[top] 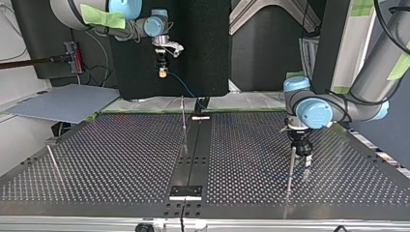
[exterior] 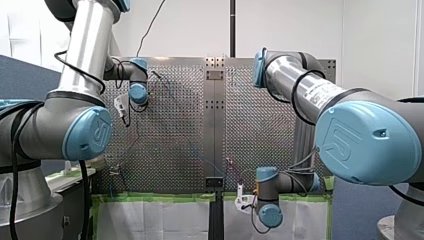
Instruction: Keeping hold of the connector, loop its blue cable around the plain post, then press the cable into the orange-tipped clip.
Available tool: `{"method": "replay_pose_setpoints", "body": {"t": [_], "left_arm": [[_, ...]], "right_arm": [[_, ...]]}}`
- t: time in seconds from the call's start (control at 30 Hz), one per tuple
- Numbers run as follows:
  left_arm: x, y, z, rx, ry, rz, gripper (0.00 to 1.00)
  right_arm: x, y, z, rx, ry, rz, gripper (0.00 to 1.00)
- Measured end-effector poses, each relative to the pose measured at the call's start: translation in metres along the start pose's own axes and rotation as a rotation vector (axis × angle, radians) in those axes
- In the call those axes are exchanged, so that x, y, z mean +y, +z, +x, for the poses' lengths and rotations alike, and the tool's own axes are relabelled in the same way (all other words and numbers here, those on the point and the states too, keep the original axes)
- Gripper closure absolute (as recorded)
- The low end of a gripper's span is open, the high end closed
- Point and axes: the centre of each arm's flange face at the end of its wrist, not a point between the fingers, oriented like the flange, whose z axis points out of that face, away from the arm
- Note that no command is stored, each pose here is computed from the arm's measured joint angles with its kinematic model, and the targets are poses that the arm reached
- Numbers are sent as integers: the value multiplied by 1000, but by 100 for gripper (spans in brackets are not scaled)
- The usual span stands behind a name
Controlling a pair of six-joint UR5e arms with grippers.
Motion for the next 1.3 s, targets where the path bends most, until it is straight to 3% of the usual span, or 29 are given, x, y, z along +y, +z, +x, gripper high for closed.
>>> {"method": "replay_pose_setpoints", "body": {"t": [0.37,0.7,1.03,1.3], "left_arm": [[1,0,0,2,-1,-3,0],[3,0,0,5,0,-6,0],[4,1,-1,4,0,-10,0],[7,1,-1,6,-5,-18,0]], "right_arm": [[4,-33,-7,12,1,8,100],[0,-35,-1,62,4,20,100],[-3,-50,42,144,17,23,100],[-2,-45,71,180,29,8,100]]}}
